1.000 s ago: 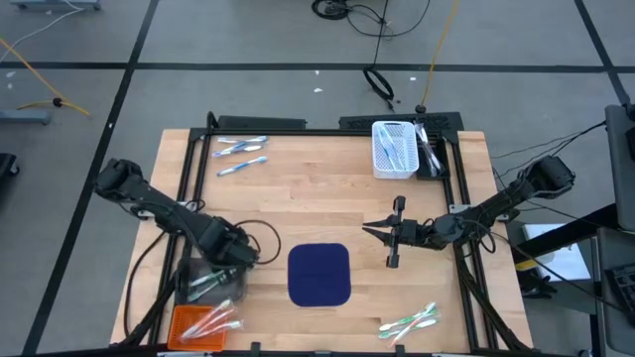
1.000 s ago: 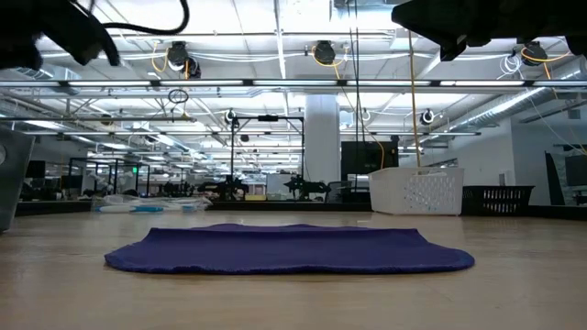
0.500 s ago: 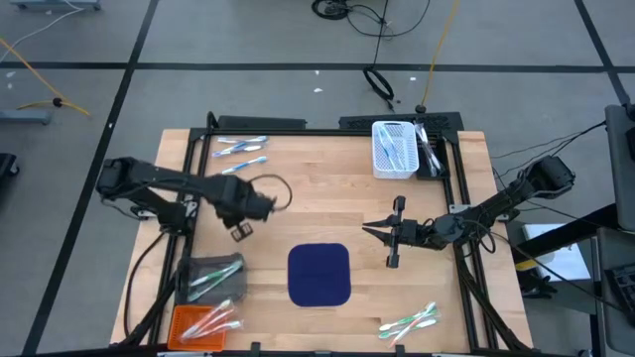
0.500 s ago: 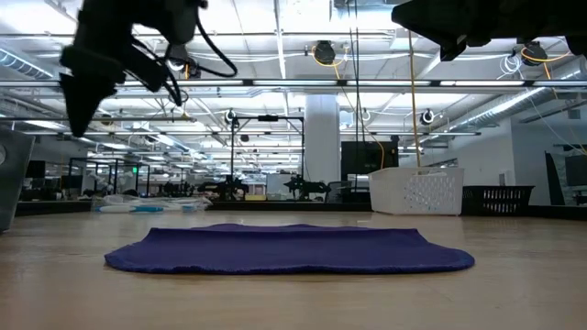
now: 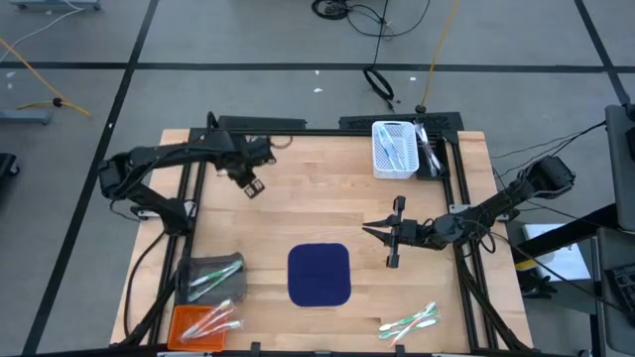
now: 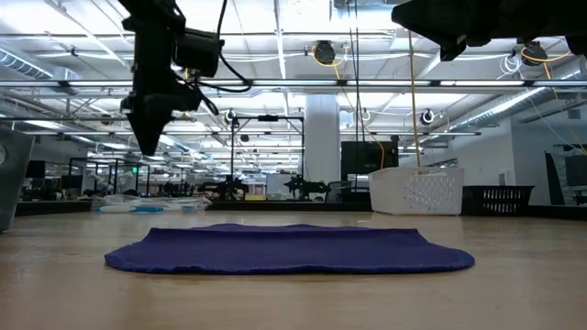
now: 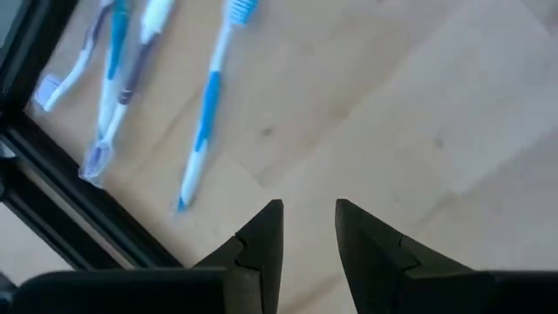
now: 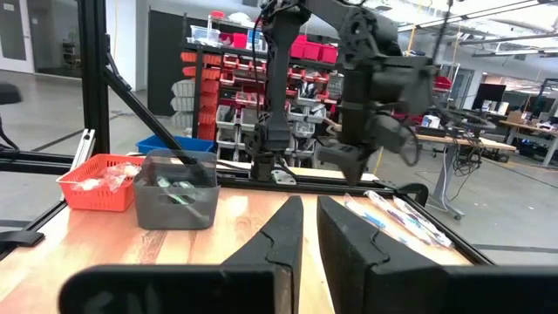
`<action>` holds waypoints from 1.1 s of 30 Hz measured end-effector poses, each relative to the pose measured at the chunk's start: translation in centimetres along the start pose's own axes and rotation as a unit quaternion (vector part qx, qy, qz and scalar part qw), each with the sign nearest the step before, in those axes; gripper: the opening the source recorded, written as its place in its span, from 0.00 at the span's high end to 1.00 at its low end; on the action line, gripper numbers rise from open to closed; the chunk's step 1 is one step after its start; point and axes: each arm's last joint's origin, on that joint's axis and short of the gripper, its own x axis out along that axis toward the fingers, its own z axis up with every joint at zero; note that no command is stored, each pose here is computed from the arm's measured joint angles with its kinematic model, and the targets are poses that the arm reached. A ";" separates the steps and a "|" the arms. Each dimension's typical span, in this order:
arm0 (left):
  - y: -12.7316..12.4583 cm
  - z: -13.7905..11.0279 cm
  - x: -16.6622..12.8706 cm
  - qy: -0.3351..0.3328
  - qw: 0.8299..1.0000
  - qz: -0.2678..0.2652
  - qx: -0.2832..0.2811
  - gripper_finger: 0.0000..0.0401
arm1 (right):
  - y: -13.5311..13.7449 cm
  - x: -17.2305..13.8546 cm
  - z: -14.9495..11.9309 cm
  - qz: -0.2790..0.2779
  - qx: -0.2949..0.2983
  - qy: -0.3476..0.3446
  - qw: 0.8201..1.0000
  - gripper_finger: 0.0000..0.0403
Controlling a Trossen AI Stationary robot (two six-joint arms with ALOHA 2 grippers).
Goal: Pick & Place Toothbrushes
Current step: Put the blue toothbrush into the white bin
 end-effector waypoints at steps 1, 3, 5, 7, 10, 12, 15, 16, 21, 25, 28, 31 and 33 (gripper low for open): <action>0.6 0.3 0.1 -0.006 1.000 -0.002 -0.010 0.73 | 0.0 0.0 0.0 0.000 0.000 0.000 1.000 0.93; 1.7 0.9 0.3 -0.016 0.999 -0.006 -0.027 0.73 | 0.0 0.0 0.0 0.000 0.000 0.000 1.000 0.93; 2.7 1.3 0.5 -0.028 0.998 -0.008 -0.046 0.73 | 0.0 0.0 0.0 0.000 0.000 0.000 1.000 0.93; 3.6 1.6 0.7 -0.036 0.997 -0.011 -0.062 0.73 | 0.0 0.0 0.0 0.000 0.002 0.000 1.000 0.93; 4.5 2.0 0.8 -0.047 0.996 -0.011 -0.070 0.73 | 0.0 0.0 0.0 0.000 0.003 0.000 1.000 0.93; 4.9 2.2 0.9 -0.055 0.996 -0.011 -0.071 0.73 | 0.0 0.0 0.0 0.000 0.003 0.000 1.000 0.93; 5.1 2.7 1.7 -0.046 0.997 -0.014 -0.064 0.73 | 0.0 0.0 0.0 0.000 0.002 0.000 1.000 0.93; 5.1 2.9 2.1 -0.039 0.997 -0.014 -0.063 0.73 | 0.0 0.0 0.0 0.000 0.002 0.000 1.000 0.93; 5.2 3.9 4.7 0.009 0.999 -0.007 -0.047 0.73 | 0.0 0.0 0.0 0.000 0.002 0.000 1.000 0.93; 5.2 4.4 6.6 0.041 0.999 -0.004 -0.023 0.73 | 0.0 0.0 0.0 0.000 0.002 0.000 1.000 0.93; 5.4 4.7 7.8 0.059 0.998 -0.002 -0.015 0.73 | 0.0 0.0 0.0 0.000 0.002 0.000 1.000 0.93; 5.7 4.9 8.8 0.077 0.997 0.022 -0.006 0.73 | 0.0 0.0 0.0 0.000 0.002 0.000 1.000 0.93; 6.0 4.9 9.2 0.085 0.996 0.035 -0.009 0.73 | 0.0 0.0 0.0 0.000 0.002 0.000 1.000 0.93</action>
